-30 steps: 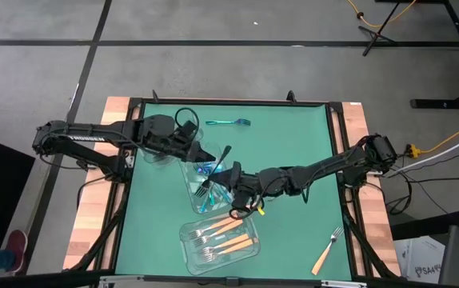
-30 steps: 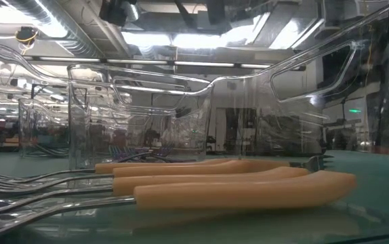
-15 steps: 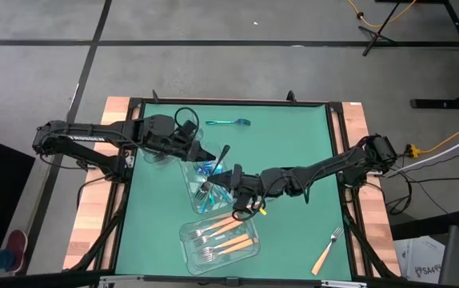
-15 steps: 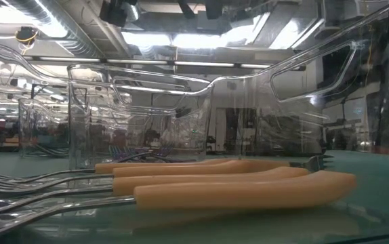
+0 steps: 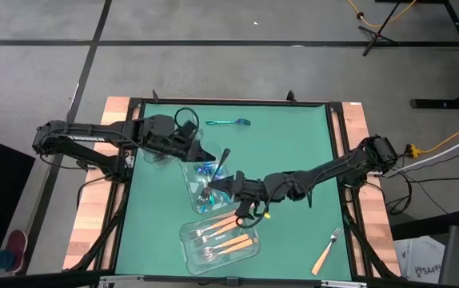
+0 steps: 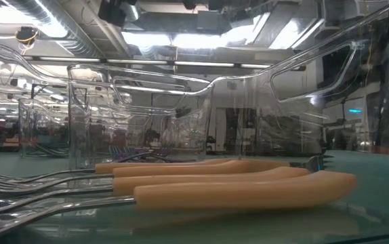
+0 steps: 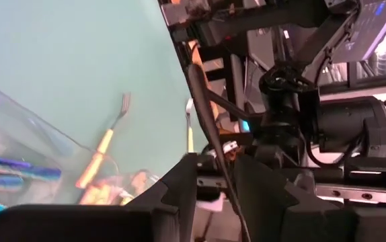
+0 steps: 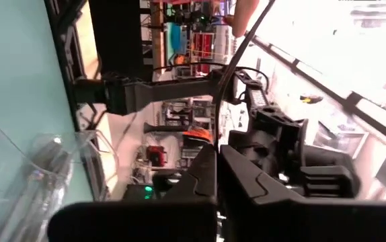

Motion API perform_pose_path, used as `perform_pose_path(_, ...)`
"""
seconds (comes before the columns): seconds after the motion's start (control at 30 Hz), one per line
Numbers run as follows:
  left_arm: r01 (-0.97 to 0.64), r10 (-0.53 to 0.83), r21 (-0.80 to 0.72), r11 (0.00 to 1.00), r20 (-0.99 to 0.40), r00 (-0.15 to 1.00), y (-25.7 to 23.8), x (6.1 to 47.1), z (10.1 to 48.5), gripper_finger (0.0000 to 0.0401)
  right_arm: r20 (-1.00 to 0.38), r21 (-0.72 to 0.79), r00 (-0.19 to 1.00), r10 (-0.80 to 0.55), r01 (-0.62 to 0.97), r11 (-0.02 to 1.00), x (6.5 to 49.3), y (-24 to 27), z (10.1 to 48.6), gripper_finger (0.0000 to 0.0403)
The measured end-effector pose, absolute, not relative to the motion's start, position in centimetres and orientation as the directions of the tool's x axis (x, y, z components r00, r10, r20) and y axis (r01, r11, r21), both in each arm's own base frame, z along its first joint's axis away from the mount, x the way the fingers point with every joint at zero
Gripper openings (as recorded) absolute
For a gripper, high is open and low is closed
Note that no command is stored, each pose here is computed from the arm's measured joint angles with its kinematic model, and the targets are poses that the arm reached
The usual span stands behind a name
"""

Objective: Sort silverware by color (type)
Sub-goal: Put the black fork into the top transparent bin

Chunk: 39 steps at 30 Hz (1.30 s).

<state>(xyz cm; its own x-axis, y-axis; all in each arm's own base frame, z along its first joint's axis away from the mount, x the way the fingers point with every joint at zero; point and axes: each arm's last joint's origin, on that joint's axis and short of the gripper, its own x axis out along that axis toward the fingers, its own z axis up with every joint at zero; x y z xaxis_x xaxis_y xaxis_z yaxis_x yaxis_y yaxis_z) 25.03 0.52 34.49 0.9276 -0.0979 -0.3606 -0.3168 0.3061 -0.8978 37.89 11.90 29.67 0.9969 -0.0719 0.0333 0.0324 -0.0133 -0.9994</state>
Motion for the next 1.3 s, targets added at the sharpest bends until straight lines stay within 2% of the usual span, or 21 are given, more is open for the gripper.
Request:
perform_pose_path(0.67, -0.298, -0.156, -0.91, 0.286, -0.352, 0.923, -0.8, 25.1, 34.6, 0.0095, 0.084, -0.991, 0.995, -0.049, 0.078, -0.105, 37.9, 12.0, 30.2, 0.0)
perform_pose_path(0.97, -0.2, -0.17, -0.936, 0.291, -0.257, 0.951, -1.4, 25.3, 35.5, 0.0095, 0.107, -0.986, 0.994, -0.018, 0.103, -0.13, 37.9, 12.0, 30.4, 0.0)
perform_pose_path(1.3, -0.209, -0.153, -0.931, 0.299, -0.263, 0.953, -2.0, 25.3, 35.5, 0.0095, 0.123, -0.984, 0.992, -0.017, 0.12, -0.129, 37.8, 12.0, 30.6, 0.0)
